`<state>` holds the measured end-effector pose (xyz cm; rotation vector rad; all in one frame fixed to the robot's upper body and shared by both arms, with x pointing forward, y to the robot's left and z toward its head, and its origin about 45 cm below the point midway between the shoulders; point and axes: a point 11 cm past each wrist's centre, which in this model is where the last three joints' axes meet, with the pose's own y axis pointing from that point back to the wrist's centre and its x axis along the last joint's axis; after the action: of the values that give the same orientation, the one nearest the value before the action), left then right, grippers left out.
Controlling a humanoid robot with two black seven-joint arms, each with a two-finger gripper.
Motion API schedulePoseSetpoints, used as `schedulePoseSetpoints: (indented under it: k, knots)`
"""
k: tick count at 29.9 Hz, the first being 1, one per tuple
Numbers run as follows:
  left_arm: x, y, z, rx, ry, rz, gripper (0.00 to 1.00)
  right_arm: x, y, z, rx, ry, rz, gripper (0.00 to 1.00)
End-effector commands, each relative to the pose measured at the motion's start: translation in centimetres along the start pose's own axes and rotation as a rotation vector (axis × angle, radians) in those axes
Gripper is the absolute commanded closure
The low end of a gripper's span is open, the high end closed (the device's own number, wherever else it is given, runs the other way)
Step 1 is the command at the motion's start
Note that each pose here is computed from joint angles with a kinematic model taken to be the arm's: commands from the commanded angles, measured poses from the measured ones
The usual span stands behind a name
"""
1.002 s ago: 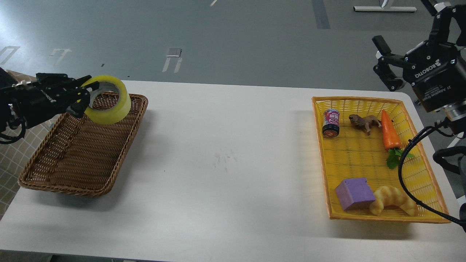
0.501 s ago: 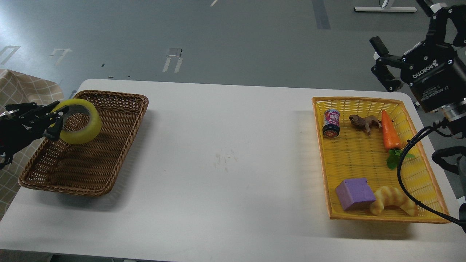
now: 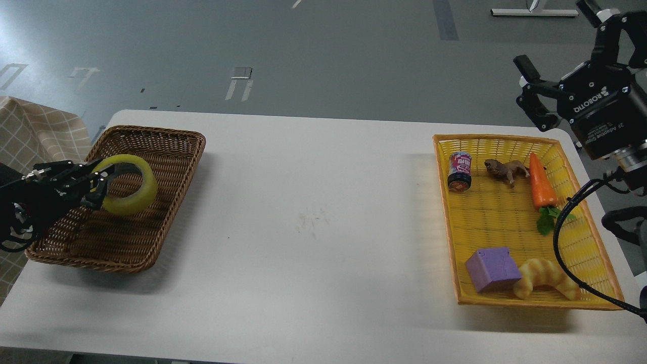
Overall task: Place and transfer tape with both arms
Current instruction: 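Lower the tape roll into the basket and open the left gripper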
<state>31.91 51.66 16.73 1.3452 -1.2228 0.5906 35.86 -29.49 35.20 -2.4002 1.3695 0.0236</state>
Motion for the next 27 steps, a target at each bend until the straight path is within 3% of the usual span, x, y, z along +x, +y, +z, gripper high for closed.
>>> schedulePoseSetpoints:
  k: [1, 5, 11, 14, 15, 16, 18, 24, 27]
  knots:
    - [-0.2, -0.4, 0.5, -0.006, 0.008, 0.003, 0.70, -0.1, 0.2, -0.1, -0.001, 0.002, -0.002, 0.00]
    - [-0.1, -0.5, 0.5, -0.004, 0.010, 0.006, 0.58, -0.4, 0.2, -0.2, 0.003, 0.002, -0.010, 0.00]
    - [-0.4, -0.6, 0.8, -0.009, 0.015, 0.003, 0.50, -0.6, 0.2, 0.1, 0.001, -0.004, -0.018, 0.00]
    - [-0.3, -0.8, 0.8, -0.008, 0.020, 0.009, 0.42, -0.7, 0.1, 0.2, 0.001, -0.009, -0.020, 0.00]
    - [0.4, -1.2, 0.9, -0.005, 0.037, 0.033, 0.33, -0.7, 0.1, 0.1, 0.003, -0.009, -0.019, 0.00]
    - [1.0, -1.7, 1.4, -0.007, 0.073, 0.063, 0.17, -0.8, 0.1, 0.1, 0.004, -0.010, -0.020, 0.00]
    - [2.6, -2.6, 2.1, -0.003, 0.160, 0.135, 0.02, -0.8, 0.1, 0.1, 0.008, -0.010, -0.022, 0.00]
    - [8.4, -4.5, 1.4, 0.056, 0.396, 0.346, 0.02, -0.8, -0.1, -0.1, 0.017, -0.008, -0.027, 0.00]
    - [10.1, -6.7, 3.7, 0.022, 0.494, 0.410, 0.02, -0.8, -0.1, 0.0, 0.014, -0.009, -0.027, 0.00]
